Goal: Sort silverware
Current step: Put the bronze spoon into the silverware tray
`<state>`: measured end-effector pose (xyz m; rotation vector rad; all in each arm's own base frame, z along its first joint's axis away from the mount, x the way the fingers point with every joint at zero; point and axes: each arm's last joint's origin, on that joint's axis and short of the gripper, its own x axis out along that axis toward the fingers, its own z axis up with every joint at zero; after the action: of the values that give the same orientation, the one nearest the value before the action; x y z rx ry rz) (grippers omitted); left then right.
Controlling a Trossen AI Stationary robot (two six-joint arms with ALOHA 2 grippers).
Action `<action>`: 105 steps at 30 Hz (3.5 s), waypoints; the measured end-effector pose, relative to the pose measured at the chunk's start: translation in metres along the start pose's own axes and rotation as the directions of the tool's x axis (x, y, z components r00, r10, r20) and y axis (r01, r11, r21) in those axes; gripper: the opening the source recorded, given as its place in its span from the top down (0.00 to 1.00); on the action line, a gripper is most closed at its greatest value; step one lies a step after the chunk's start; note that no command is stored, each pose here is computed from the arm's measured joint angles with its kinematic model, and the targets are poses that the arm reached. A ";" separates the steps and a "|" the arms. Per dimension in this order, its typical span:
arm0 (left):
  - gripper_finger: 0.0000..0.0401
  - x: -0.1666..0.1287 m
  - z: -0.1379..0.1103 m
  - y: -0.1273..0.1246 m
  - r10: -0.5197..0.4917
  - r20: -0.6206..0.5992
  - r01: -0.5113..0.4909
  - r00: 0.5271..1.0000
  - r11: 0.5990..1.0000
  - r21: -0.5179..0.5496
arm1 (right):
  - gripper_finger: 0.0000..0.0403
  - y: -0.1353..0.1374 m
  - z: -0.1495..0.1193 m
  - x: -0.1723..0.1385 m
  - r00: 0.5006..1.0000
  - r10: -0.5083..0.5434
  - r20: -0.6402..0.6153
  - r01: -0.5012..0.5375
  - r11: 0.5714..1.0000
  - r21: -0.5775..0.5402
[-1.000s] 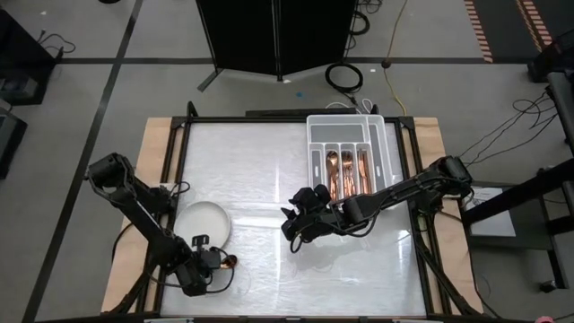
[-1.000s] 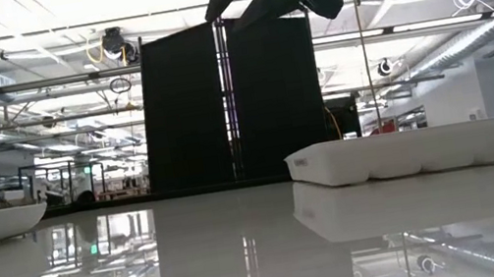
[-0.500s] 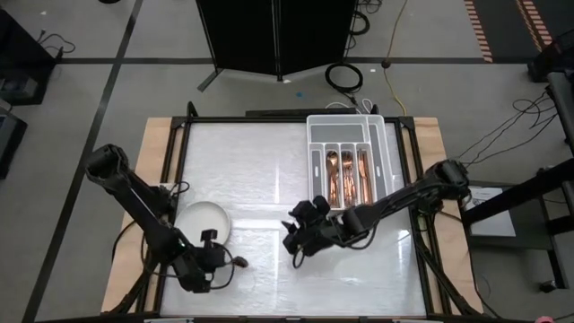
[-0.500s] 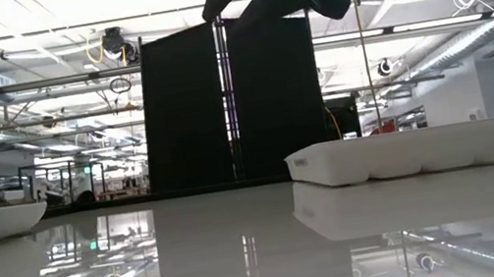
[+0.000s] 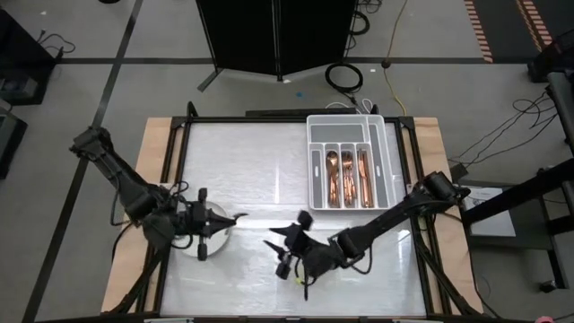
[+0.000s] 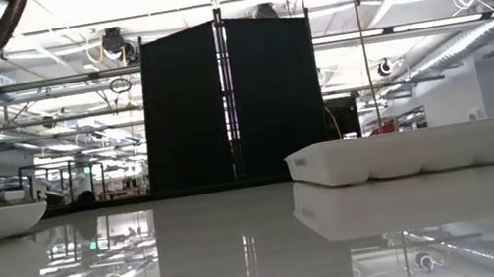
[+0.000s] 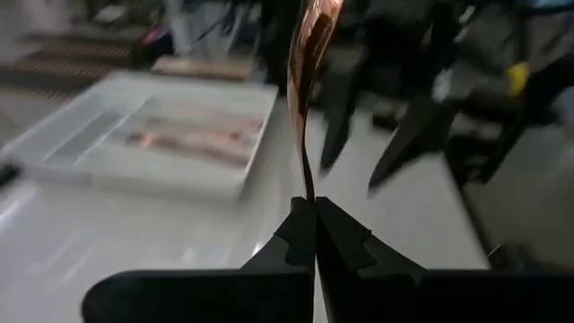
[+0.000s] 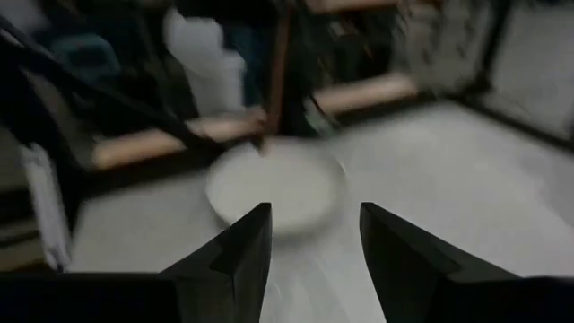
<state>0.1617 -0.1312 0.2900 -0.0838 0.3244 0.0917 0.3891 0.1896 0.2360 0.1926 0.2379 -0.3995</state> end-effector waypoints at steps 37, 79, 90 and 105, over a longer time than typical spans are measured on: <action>1.00 0.033 -0.002 0.031 -0.433 0.236 0.404 0.870 0.900 0.161 | 0.58 -0.032 0.066 0.046 0.851 0.393 0.348 -0.370 0.919 -0.135; 0.47 -0.026 -0.030 0.087 -0.349 0.333 0.213 0.876 0.899 0.382 | 1.00 -0.207 0.072 0.005 0.880 -0.191 -0.435 0.388 0.818 0.424; 0.46 -0.029 -0.027 0.087 -0.372 0.463 0.157 0.804 0.885 0.438 | 1.00 -0.284 0.028 0.016 0.764 -0.172 -0.622 0.571 0.628 0.529; 0.46 -0.031 -0.024 0.087 -0.374 0.491 0.138 0.787 0.882 0.450 | 1.00 -0.316 0.009 0.011 0.690 -0.231 -0.686 0.688 0.505 0.521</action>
<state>0.1159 -0.0494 0.2711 0.2999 -0.2800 -0.2303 0.2728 -0.1016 0.1978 1.1244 0.7014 -1.0261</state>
